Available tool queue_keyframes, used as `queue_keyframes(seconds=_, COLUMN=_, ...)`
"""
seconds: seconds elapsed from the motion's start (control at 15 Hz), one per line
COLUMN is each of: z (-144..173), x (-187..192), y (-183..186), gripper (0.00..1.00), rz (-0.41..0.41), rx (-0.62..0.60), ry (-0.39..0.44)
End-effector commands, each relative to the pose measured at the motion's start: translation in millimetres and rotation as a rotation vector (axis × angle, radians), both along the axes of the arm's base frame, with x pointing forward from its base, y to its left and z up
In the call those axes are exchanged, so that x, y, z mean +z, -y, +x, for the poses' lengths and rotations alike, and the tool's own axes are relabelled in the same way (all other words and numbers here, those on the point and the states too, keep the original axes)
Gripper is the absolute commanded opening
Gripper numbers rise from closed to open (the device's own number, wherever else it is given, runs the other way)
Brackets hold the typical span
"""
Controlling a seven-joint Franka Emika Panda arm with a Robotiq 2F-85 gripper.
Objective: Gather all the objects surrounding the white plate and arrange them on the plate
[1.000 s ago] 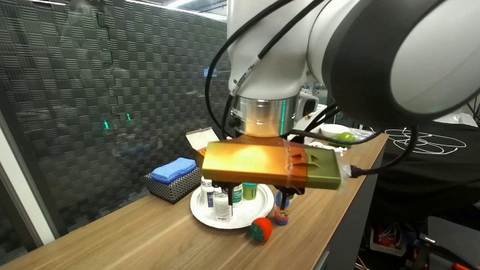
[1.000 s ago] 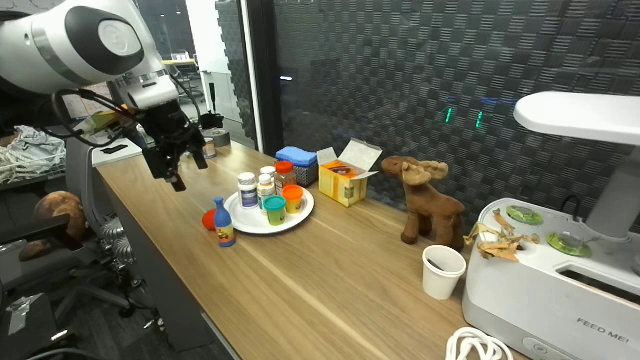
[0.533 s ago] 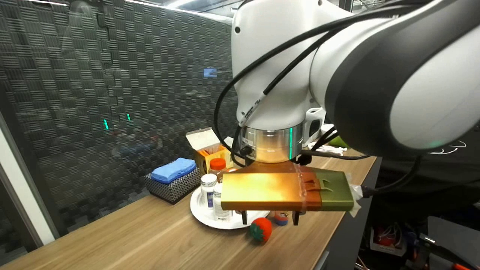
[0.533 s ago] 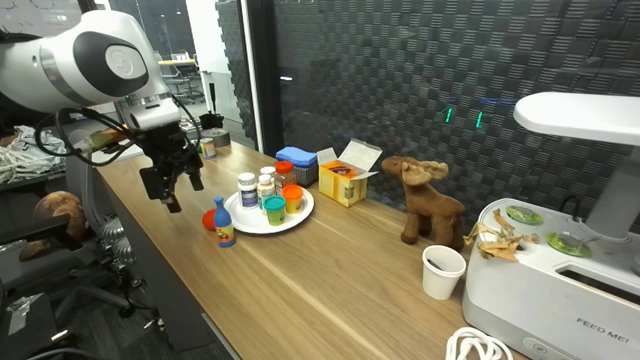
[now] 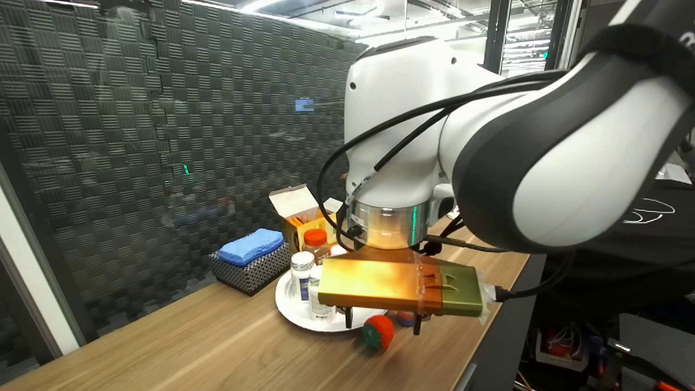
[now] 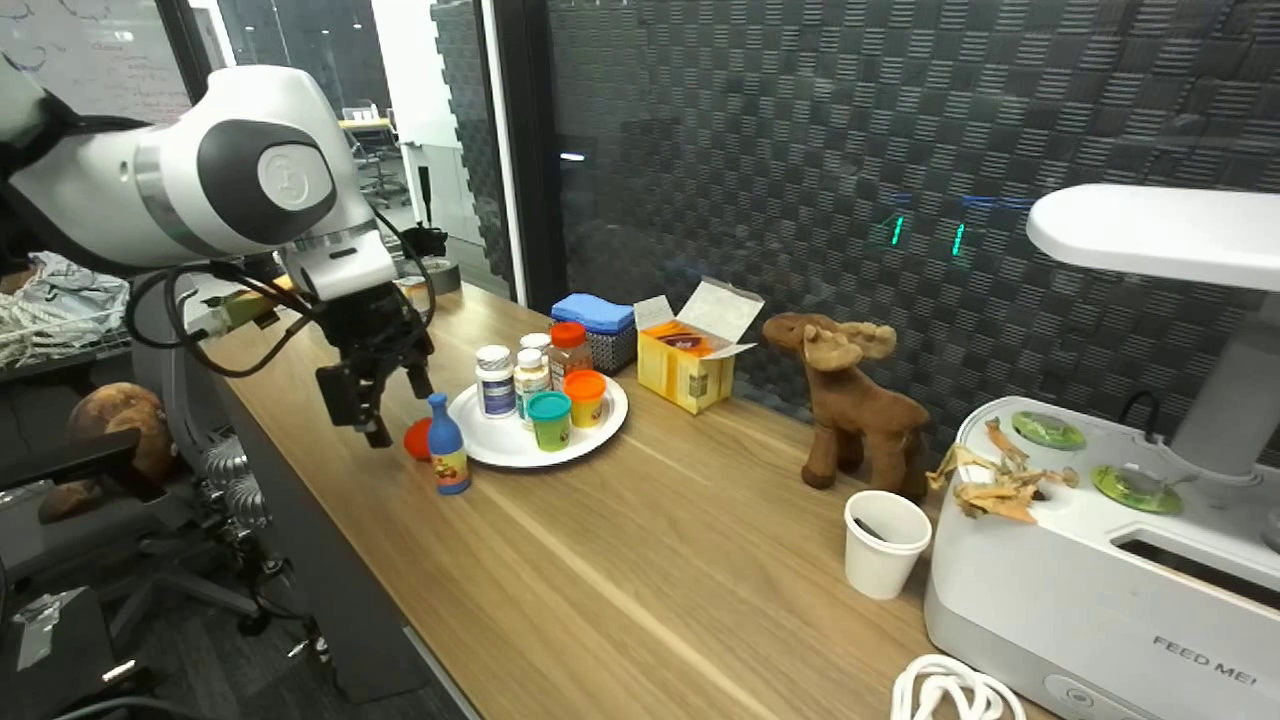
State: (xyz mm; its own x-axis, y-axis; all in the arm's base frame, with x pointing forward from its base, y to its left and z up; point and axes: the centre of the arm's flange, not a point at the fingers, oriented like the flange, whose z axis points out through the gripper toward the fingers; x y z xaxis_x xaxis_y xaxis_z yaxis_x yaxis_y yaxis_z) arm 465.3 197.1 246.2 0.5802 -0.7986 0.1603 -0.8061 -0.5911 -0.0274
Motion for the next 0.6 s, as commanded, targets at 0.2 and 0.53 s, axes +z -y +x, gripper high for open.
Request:
queue_keyframes(seconds=0.2, z=13.2, x=-9.6, y=0.2, gripper=1.0, rz=0.017, rx=-0.015, ry=0.001)
queue_keyframes(seconds=0.53, z=15.6, x=-11.9, y=-3.9, gripper=0.49, rz=0.034, rx=-0.02, ry=-0.006)
